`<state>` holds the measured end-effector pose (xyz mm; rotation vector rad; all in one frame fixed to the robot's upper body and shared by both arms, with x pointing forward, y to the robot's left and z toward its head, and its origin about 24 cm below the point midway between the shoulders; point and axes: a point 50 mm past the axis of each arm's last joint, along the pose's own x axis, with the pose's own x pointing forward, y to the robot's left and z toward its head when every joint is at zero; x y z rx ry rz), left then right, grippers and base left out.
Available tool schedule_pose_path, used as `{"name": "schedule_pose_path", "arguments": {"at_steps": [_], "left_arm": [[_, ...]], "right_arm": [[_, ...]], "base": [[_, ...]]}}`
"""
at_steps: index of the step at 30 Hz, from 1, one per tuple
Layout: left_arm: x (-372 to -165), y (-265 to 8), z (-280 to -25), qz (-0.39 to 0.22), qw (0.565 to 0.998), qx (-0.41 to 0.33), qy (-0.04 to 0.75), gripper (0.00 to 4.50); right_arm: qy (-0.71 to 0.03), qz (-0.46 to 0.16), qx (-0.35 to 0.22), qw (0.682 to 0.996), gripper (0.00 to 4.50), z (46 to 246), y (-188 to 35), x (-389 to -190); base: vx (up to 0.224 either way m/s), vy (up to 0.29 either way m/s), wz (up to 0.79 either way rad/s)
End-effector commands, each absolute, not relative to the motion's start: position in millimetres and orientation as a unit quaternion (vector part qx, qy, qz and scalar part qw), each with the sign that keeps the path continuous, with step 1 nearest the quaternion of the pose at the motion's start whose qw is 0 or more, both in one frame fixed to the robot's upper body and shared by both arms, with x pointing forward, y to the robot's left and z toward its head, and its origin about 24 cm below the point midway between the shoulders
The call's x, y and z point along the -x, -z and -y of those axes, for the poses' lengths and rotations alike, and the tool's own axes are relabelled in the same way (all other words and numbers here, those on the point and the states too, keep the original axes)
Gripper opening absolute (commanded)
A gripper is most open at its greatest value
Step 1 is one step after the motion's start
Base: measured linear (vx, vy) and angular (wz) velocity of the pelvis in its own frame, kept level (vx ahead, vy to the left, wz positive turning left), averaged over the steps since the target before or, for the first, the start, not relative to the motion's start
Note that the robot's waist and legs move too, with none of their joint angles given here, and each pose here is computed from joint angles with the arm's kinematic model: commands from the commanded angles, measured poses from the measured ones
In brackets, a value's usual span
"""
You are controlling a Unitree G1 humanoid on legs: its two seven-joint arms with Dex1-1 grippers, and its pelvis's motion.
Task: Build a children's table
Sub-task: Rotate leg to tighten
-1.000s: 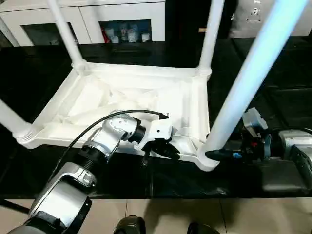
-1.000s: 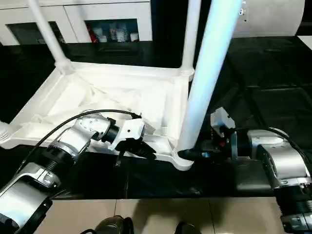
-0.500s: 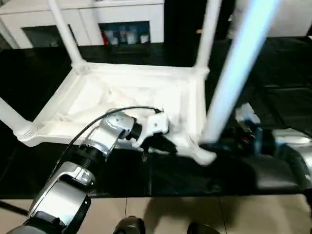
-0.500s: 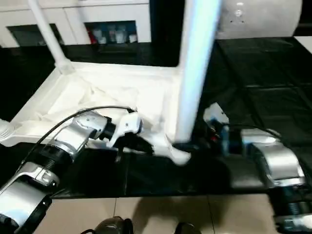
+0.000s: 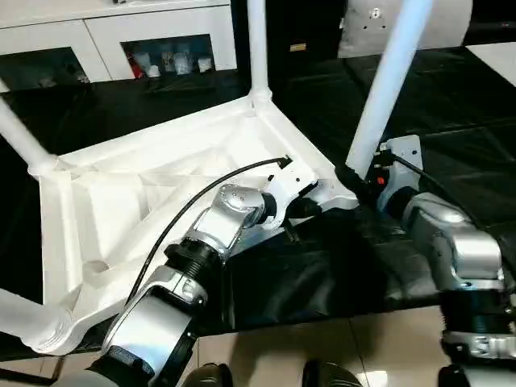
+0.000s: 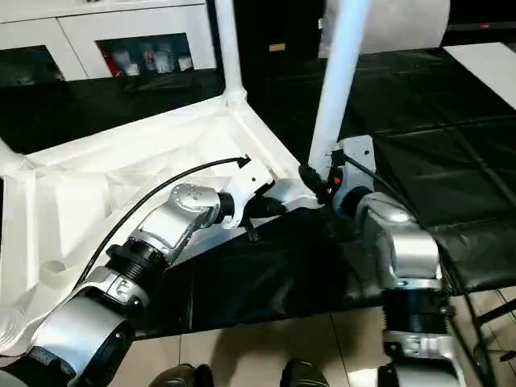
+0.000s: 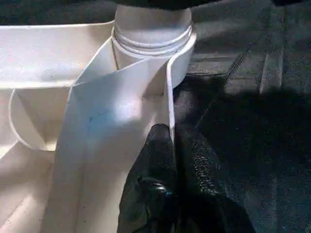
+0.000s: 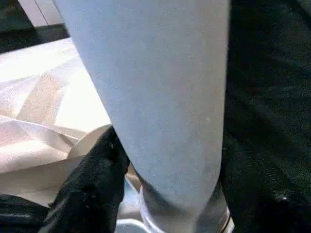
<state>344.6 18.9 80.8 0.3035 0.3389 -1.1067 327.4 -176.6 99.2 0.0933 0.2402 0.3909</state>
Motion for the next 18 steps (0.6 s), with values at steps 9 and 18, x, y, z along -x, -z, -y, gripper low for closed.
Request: {"name": "schedule_pose_path", "arguments": {"at_steps": [9, 18], "left_arm": [[-341, -84, -34, -0.127, 0.784, -0.196, 0.575, 0.0], [-336, -81, -57, -0.129, 0.708, -0.243, 0.651, 0.0]], "right_arm": [[-0.294, -0.123, -0.015, 0.948, 3.92, 193.2, -95, -305.2], [-0.408, -0.129, 0.039, 0.903, 4.47, 218.6, -108, -289.2]], "base": [[0.0, 0.0, 0.0], [0.0, 0.0, 0.0]]}}
